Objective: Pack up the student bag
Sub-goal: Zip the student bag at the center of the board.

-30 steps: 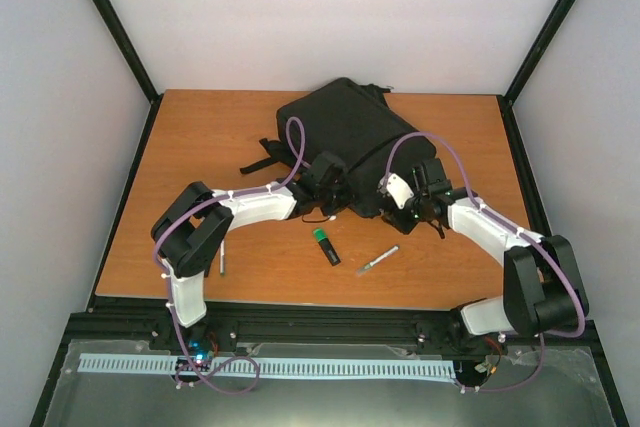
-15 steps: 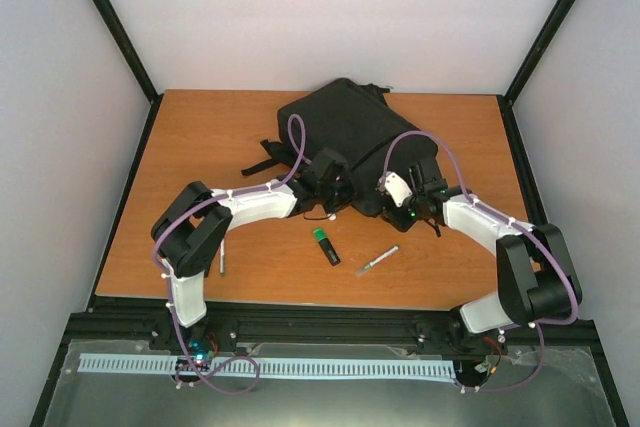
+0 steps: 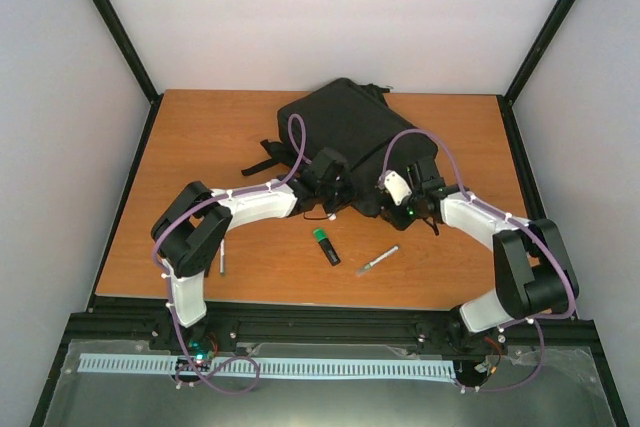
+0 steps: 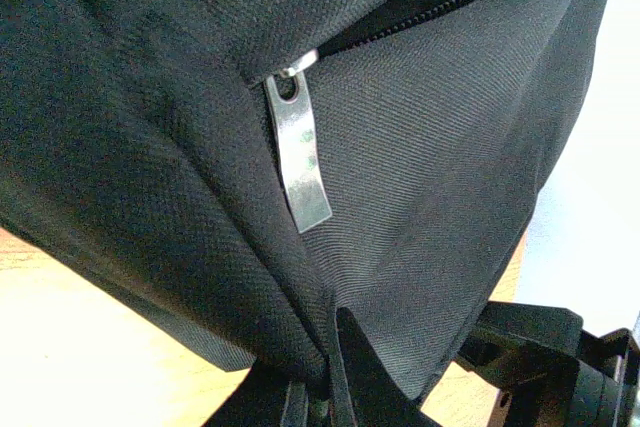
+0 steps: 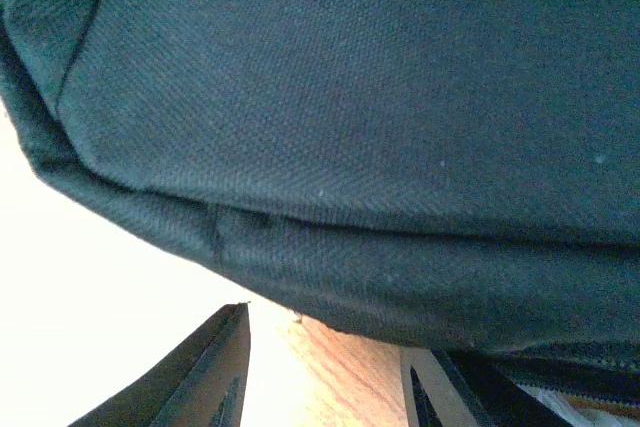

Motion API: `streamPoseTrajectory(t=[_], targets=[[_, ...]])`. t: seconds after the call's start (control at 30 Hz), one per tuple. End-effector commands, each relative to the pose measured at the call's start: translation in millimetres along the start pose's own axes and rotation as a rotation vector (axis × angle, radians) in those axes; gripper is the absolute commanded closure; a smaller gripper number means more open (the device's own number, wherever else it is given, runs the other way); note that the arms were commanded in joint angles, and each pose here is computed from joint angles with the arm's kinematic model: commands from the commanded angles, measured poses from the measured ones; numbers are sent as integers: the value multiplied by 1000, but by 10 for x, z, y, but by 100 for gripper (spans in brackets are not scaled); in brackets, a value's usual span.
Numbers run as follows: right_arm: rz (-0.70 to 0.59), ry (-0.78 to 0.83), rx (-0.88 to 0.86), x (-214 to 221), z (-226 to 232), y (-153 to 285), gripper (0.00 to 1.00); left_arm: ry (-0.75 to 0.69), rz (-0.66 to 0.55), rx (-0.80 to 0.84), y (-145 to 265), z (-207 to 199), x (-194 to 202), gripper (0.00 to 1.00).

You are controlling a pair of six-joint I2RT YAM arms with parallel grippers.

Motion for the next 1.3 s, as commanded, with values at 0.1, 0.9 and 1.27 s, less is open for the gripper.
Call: streamPoseTrajectory(t=[0.1,0.9,1.27], targets=[[-10,5,43,-47,44,247,58,-47,-32,94,116,-344,-96,99],[58,-68,79,-84,52,-18,71,-32,-29,97,111,-342,-93,99],[2,-30,49,-149,68,-74,74,-33,-29,101,123,-352,-92,99]])
Point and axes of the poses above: each gripper's point midway between its finger pads, its own y axis back along the fingers, its own z axis along the line the jaws close on, x = y × z, the point moved 6 cm from there along y, back along the fingers, and after that the axes turned 6 degrees about -y, right-handed, at the moved point
